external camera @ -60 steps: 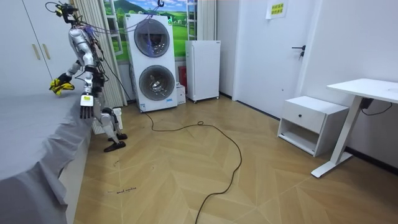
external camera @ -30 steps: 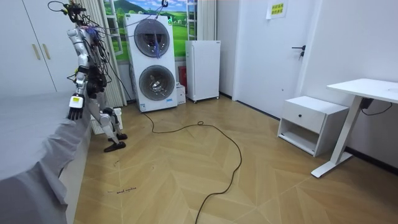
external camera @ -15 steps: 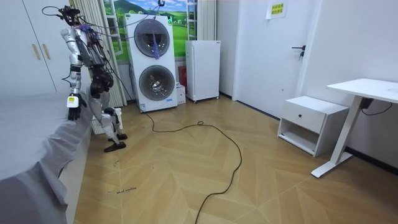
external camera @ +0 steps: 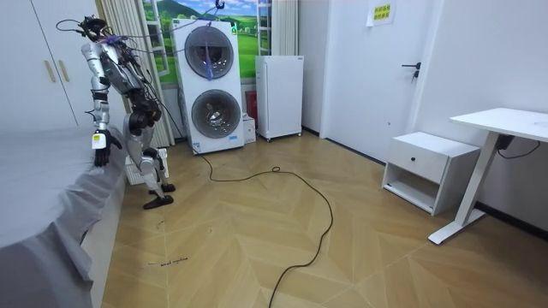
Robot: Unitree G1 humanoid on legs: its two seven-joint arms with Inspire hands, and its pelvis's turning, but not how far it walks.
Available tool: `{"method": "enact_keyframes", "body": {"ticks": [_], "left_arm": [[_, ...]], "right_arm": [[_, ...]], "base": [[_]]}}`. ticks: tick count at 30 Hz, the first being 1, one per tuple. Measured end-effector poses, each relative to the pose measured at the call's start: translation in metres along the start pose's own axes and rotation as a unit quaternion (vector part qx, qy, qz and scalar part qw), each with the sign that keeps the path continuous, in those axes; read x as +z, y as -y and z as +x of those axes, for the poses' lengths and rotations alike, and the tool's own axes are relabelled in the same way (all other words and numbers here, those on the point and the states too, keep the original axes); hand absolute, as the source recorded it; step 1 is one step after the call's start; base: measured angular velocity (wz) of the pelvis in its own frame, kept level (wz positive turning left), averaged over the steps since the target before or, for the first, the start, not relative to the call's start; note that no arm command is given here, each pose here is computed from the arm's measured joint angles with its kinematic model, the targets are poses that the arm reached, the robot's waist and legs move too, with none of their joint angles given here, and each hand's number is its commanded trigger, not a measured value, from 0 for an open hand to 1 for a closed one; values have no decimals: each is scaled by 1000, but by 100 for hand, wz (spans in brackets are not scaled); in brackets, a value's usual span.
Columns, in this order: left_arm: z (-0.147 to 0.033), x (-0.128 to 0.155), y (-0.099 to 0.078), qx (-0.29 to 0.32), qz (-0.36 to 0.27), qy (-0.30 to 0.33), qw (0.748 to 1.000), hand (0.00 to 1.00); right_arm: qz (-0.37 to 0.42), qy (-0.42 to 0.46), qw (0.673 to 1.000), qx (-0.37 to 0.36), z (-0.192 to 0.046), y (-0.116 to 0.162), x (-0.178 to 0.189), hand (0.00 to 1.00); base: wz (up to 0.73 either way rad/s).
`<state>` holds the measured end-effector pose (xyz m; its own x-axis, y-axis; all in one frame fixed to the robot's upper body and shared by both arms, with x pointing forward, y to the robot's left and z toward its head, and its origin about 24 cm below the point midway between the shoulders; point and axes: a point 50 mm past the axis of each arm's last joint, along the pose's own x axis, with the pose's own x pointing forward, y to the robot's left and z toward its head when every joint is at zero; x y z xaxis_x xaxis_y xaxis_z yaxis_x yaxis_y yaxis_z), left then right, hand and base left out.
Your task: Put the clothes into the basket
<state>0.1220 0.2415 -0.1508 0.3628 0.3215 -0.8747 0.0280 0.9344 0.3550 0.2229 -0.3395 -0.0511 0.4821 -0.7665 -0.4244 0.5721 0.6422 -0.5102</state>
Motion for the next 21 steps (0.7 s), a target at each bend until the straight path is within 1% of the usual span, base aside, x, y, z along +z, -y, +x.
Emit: {"method": "enact_keyframes", "body": {"ticks": [3,4,5,6,12,21], "left_arm": [[0,4,1,-1,4,5,1000,0],[0,7,1,-2,4,9,1000,0],[0,7,1,-2,1,10,1000,0],[0,7,1,-3,-2,10,1000,0],[0,10,3,-5,3,21,1000,0],[1,20,3,-6,4,37,999,0]], "right_arm": [[6,4,1000,-4,2,0,6,100],[12,3,1000,-9,2,1,7,81],[16,2,1000,-9,2,0,7,58],[14,2,1000,-8,2,-1,8,0],[12,-6,1000,-12,2,-2,7,0],[33,-18,999,-12,1,-4,2,0]], "base": [[1],[6],[7],[6],[5],[6]]}}
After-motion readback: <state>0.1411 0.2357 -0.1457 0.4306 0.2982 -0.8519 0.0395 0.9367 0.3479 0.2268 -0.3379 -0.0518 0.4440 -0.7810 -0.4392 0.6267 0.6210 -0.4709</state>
